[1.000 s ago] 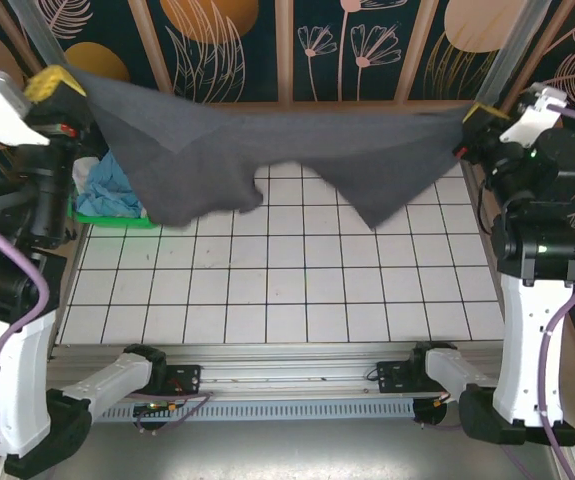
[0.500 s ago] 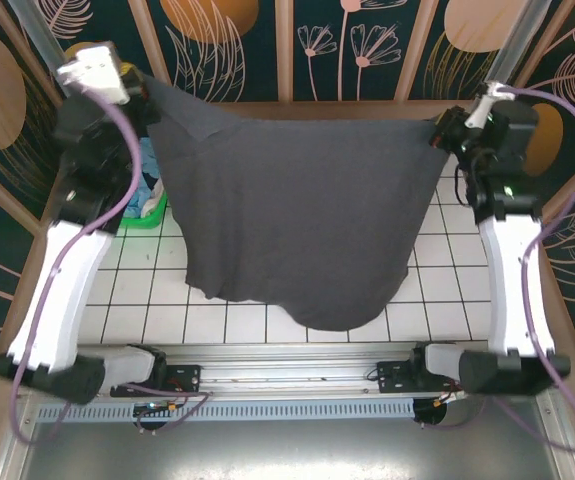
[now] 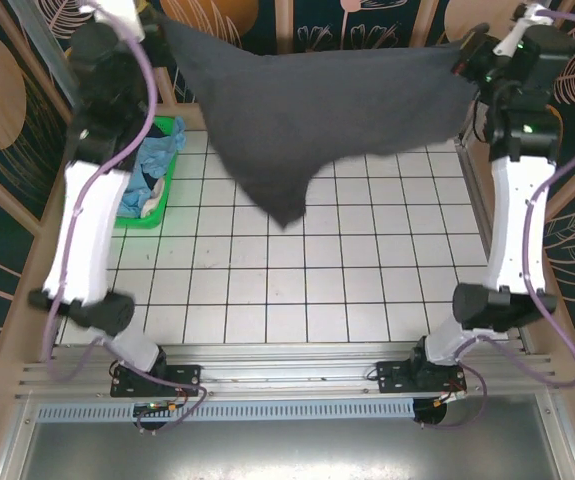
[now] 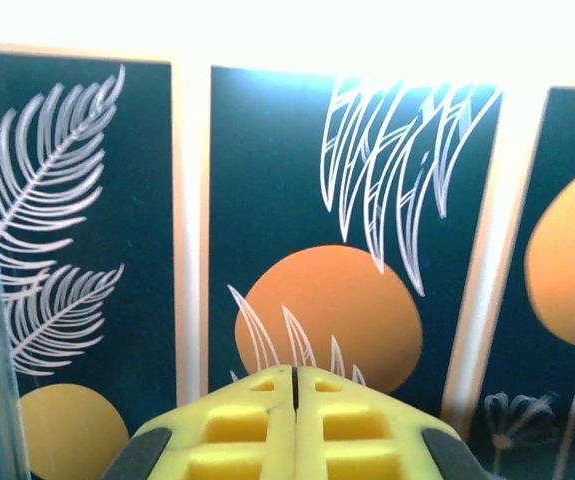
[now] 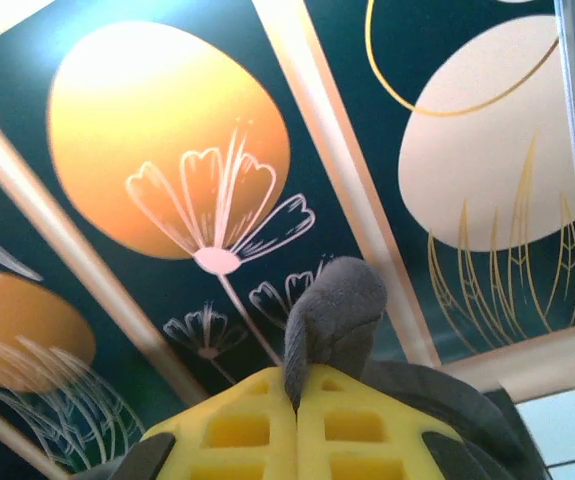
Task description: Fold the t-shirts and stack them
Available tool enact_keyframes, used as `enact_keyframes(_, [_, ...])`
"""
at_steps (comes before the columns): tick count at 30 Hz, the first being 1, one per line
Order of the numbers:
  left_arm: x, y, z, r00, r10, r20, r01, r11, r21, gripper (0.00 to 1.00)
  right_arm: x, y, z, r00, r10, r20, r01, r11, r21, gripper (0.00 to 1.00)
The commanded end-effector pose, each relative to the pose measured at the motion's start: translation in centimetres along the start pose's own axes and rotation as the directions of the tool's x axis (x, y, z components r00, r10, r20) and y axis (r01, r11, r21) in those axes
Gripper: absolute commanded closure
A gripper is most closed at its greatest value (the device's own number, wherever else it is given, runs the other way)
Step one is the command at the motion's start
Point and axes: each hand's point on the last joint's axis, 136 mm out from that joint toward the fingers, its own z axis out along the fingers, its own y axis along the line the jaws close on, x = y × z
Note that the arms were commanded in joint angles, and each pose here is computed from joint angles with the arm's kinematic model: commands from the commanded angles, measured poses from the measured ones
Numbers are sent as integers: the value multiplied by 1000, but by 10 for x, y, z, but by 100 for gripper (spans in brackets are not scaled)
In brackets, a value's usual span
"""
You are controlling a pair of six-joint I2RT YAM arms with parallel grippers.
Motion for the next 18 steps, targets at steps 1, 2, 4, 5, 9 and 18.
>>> enact_keyframes(1, [-16,11,-44,987,-100,126,96,995,35,100,47,-22,-18,999,23,-30,-22,999,28,100])
enact_keyframes(2, [2,13,-55,986,-130,103,126,991,49,100,71,-33,-26,998,33,-57,-30,998,53,100])
enact_keyframes(4, [65,17,-75,981,-192,16,191,980,64,100,132,-57,-43,990,72,-120,-60,993,98,100])
enact_keyframes(5, [94,23,-84,973,-228,-24,229,972,48,100,163,-69,-50,984,92,-150,-75,990,116,100])
enact_keyframes(9, [242,43,-120,902,-343,-263,334,939,-81,100,293,-109,-71,916,187,-355,-128,975,184,100])
enact_keyframes(18, [401,72,-211,653,-525,-546,378,851,-365,100,385,-146,-120,783,407,-469,-211,884,416,100])
